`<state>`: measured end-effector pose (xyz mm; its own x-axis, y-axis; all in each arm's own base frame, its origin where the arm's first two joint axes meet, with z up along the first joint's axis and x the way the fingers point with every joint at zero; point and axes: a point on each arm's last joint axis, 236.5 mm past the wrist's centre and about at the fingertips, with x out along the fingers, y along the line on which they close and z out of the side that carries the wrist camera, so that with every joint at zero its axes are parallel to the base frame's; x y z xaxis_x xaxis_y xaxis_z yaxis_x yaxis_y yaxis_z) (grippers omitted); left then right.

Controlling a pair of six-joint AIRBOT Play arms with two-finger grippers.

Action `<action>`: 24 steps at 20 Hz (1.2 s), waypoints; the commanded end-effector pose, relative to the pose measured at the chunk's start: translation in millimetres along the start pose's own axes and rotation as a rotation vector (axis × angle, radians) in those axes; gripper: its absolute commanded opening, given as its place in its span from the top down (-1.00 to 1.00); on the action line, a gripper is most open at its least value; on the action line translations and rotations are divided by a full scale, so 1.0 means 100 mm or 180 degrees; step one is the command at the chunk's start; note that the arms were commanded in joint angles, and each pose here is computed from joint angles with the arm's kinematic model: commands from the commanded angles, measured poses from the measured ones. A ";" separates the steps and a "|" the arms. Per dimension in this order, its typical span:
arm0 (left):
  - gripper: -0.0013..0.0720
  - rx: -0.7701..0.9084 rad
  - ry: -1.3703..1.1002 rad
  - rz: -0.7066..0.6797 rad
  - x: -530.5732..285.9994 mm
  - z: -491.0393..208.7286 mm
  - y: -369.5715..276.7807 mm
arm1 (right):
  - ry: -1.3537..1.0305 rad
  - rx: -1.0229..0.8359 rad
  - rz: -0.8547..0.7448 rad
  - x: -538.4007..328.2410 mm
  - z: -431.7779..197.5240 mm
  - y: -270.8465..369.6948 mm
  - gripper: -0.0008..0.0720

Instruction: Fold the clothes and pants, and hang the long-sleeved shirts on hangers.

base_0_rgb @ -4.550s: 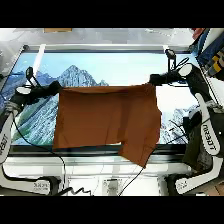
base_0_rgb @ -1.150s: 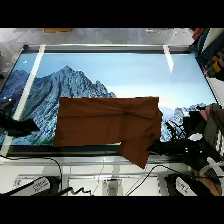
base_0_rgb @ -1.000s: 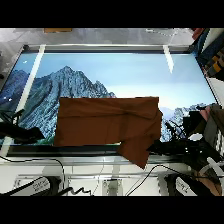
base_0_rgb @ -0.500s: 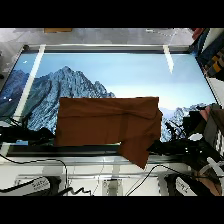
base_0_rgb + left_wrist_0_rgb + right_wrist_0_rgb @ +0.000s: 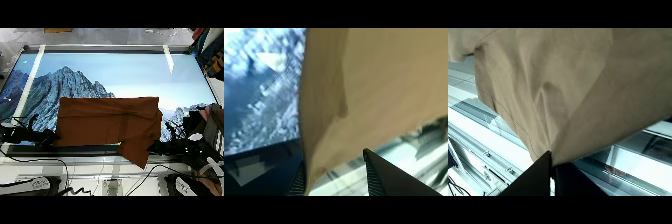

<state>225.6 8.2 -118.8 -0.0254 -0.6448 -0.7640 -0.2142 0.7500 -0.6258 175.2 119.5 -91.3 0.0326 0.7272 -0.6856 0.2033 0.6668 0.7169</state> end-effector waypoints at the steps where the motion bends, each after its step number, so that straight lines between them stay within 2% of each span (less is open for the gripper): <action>1: -0.27 0.0143 0.0219 0.0019 0.04 -0.17 0.04 | -0.0002 0.0004 0.0004 0.00 0.00 0.00 0.95; 2: -0.13 0.0151 0.0243 0.0040 0.04 -0.19 0.06 | -0.0006 0.0000 0.0004 0.00 0.01 0.00 0.95; 3: 0.36 0.0151 0.0240 0.0041 0.04 -0.19 0.06 | -0.0015 -0.0010 0.0003 -0.01 0.02 0.01 0.95; 4: 0.73 0.0153 0.0235 0.0044 0.04 -0.18 0.06 | -0.0029 -0.0023 0.0002 -0.02 0.04 0.02 0.95; 5: 0.90 0.0148 0.0218 0.0027 0.04 -0.17 0.05 | -0.0049 -0.0049 -0.0001 -0.04 0.06 0.03 0.95; 8: 0.92 0.0144 0.0039 -0.0092 -0.01 -0.02 -0.07 | -0.0138 -0.0185 0.0068 -0.13 0.21 0.16 0.95; 11: 0.92 0.0716 -0.0395 -0.0535 -0.30 0.28 -0.58 | -0.0349 -0.0522 0.0572 -0.35 0.44 0.69 0.95; 14: 0.92 0.1170 -0.1212 -0.0966 -0.84 0.73 -1.22 | -0.0839 -0.0780 0.0907 -0.68 0.86 1.16 0.95; 17: 0.92 0.1393 -0.2114 -0.1311 -1.39 1.17 -1.71 | -0.1532 -0.0889 0.0810 -1.05 1.42 1.35 0.95; 21: 0.92 0.1000 -0.2706 -0.0657 -1.35 1.82 -1.43 | -0.2768 -0.0648 0.0168 -1.57 2.28 1.11 0.95; 24: 0.92 0.0803 -0.2840 -0.0253 -1.01 2.18 -1.34 | -0.3321 -0.0435 -0.0313 -1.63 2.67 0.86 0.95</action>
<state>431.0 -4.9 28.1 0.6755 -0.5839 -0.4503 0.1601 0.7123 -0.6834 407.2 62.9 49.6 0.7319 0.4856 -0.4780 -0.0077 0.7074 0.7068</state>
